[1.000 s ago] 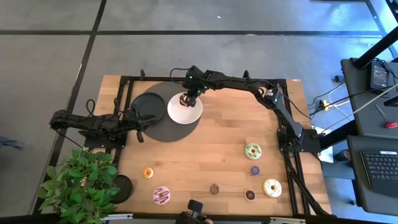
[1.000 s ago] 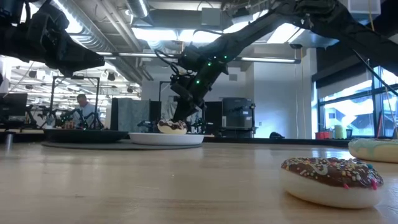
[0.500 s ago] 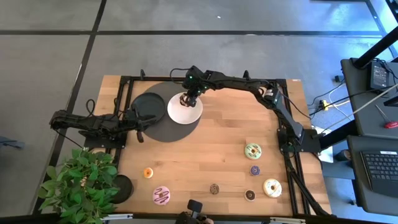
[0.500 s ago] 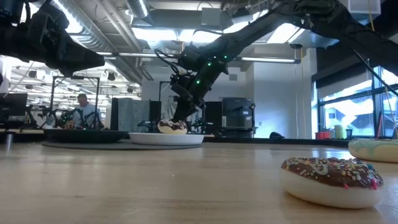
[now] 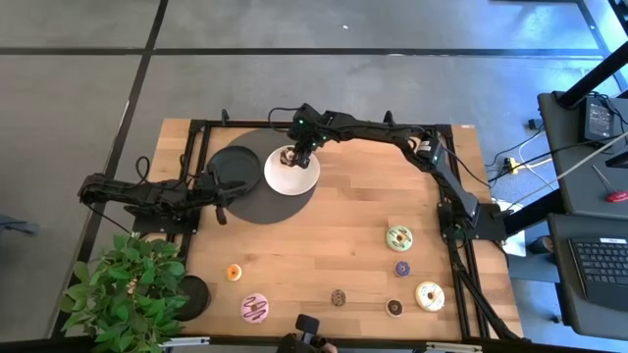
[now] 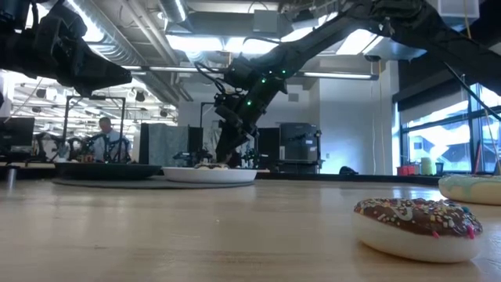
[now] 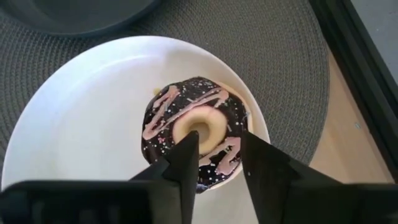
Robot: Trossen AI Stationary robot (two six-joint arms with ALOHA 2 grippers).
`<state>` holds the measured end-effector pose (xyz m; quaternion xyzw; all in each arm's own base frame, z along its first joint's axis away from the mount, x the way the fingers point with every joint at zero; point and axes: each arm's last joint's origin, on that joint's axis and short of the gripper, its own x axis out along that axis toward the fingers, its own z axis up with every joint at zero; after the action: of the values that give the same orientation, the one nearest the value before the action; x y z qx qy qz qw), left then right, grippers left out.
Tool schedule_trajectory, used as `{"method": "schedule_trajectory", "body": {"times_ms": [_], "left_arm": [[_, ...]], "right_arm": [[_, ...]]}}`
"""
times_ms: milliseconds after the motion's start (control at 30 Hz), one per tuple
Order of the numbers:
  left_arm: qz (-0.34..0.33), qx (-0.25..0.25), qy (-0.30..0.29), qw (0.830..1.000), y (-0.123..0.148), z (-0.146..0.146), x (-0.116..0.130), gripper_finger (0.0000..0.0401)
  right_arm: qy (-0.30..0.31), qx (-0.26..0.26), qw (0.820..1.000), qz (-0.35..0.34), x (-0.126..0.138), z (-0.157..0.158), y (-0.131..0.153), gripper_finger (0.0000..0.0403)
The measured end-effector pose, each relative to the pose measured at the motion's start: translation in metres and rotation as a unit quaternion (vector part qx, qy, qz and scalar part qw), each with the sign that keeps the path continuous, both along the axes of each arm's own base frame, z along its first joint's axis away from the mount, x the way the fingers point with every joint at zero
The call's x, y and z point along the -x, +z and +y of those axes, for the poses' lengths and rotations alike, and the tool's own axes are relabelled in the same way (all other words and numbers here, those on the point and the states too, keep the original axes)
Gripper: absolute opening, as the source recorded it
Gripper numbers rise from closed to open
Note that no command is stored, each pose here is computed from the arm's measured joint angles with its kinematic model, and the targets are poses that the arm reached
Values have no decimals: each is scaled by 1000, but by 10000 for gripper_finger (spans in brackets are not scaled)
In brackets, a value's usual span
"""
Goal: Pick & Place donuts
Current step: Put the small orange donut on the black plate
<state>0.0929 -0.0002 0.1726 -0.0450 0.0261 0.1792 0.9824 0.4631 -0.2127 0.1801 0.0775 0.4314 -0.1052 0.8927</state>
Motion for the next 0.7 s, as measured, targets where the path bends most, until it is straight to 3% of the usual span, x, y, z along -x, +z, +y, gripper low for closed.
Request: {"method": "schedule_trajectory", "body": {"times_ms": [167,367,533,700], "left_arm": [[0,0,0,1000,0,0,0,98],[0,0,5,1000,0,0,0,98],[-4,0,5,1000,1,0,0,98],[-7,8,2,1000,1,0,0,98]], "right_arm": [[-12,6,1000,15,1,-1,5,135],[4,14,999,43,17,16,55,135],[43,6,997,61,40,51,66,135],[53,19,998,1,82,85,67,135]]}}
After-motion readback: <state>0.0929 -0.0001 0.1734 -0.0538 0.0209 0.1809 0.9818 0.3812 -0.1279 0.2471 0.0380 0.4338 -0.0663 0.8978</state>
